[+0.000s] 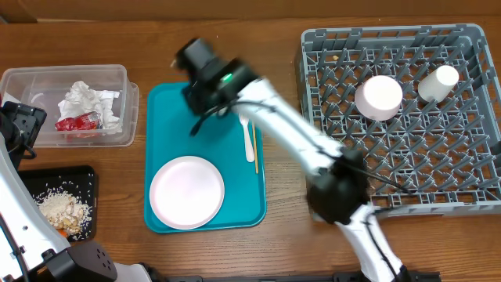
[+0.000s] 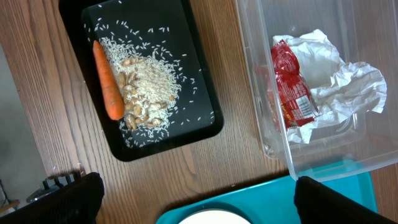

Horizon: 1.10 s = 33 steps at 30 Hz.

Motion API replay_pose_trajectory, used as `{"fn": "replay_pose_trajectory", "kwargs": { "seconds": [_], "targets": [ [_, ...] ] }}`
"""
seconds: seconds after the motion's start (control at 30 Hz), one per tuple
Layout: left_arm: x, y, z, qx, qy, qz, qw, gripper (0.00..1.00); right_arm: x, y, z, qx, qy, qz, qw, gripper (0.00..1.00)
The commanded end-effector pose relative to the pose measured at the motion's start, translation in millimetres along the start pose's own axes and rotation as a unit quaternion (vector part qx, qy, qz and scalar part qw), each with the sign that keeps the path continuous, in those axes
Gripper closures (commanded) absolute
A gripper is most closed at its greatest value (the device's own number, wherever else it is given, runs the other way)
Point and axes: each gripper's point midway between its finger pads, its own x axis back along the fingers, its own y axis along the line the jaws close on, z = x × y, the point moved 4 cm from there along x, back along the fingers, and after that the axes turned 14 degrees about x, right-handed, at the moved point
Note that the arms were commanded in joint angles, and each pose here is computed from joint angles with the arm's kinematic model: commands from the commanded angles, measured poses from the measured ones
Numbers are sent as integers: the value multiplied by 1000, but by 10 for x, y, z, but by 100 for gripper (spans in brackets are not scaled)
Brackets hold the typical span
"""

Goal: Sort waste into correct bins and load items into the dishwasher
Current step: 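Carry the white bowl into the dish rack and release it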

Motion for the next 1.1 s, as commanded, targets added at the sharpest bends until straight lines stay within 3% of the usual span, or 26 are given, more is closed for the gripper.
{"fn": "replay_pose_trajectory", "kwargs": {
  "seconds": [0.0, 0.2, 0.43, 0.6, 0.73, 0.9, 1.07],
  "targets": [
    [-6, -4, -11, 2, -1, -1, 1000, 0, 1243, -632, -221, -123, -91, 37, 987, 96],
    [-6, -4, -11, 2, -1, -1, 1000, 0, 2321, -1769, 472, -276, -79, 82, 954, 96],
    [-6, -4, -11, 2, -1, -1, 1000, 0, 2820, -2640, 1536, -432, -20, 74, 899, 96],
    [-6, -4, -11, 2, -1, -1, 1000, 0, 3236, -2952, 1986, -471, -89, -18, 877, 96],
    [-6, -4, -11, 2, -1, -1, 1000, 0, 3332, -3038, 2120, -468, -137, -73, 870, 96],
    [-6, -4, -11, 2, -1, -1, 1000, 0, 2994, -2970, 2298, -461, -132, -158, 863, 96],
    [-6, -4, -11, 2, -1, -1, 1000, 0, 2673, -2807, 2381, -449, -187, -277, 829, 96]
  ]
}}
